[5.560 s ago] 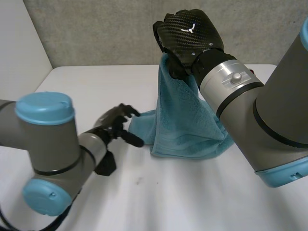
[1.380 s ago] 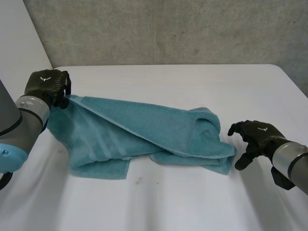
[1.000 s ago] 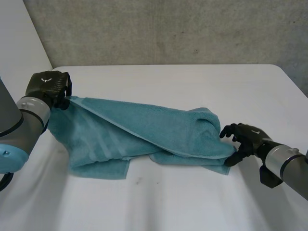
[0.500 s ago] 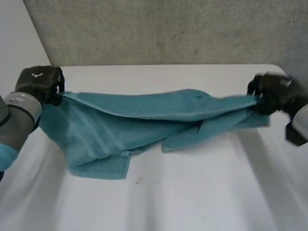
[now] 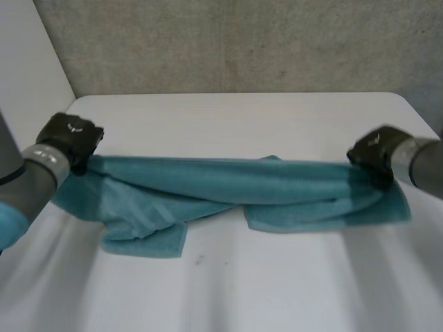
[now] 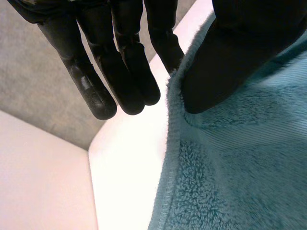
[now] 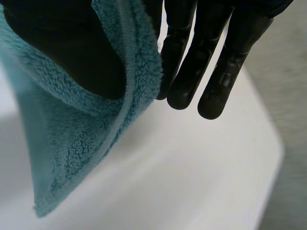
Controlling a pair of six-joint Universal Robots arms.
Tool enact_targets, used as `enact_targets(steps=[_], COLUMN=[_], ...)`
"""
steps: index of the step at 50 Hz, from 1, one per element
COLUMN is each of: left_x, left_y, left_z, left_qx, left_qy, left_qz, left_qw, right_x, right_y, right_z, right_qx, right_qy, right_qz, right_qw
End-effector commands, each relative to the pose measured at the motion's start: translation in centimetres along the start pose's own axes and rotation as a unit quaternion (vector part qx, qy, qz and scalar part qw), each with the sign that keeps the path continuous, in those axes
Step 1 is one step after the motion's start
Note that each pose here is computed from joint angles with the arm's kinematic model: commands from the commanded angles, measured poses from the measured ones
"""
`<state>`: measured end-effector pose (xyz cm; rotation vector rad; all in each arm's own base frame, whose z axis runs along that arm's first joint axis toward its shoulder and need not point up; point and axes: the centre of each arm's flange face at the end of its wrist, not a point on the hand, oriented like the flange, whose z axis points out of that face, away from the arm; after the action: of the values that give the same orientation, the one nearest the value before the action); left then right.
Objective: Fold the laundry
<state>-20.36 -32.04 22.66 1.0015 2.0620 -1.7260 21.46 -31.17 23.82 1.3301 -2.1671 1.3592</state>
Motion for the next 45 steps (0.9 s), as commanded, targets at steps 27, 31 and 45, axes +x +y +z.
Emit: enact_targets(steps=[27, 31, 45], left_x=[-6.3, -2.7, 2.5], left_y=[-5.4, -0.8, 5.6], left_z=[3.8, 5.1, 5.3], left_qx=[0.208, 0.147, 0.059], left_qy=[-0.191, -0.149, -0.093], left_qz=[-0.097, -0.106, -0.098], left_qw=[0.954, 0.972, 0.989], right_x=[6.1, 2.9, -6.3], right_y=[-8.4, -5.4, 3.0], right_z=[-0.3, 1.7, 7.9], right_qx=[0.293, 0.255, 0.125], right_qy=[0.259, 0.199, 0.050], right_qz=[0.055, 0.066, 0.152], right_qw=[0.919, 0.944, 0.979])
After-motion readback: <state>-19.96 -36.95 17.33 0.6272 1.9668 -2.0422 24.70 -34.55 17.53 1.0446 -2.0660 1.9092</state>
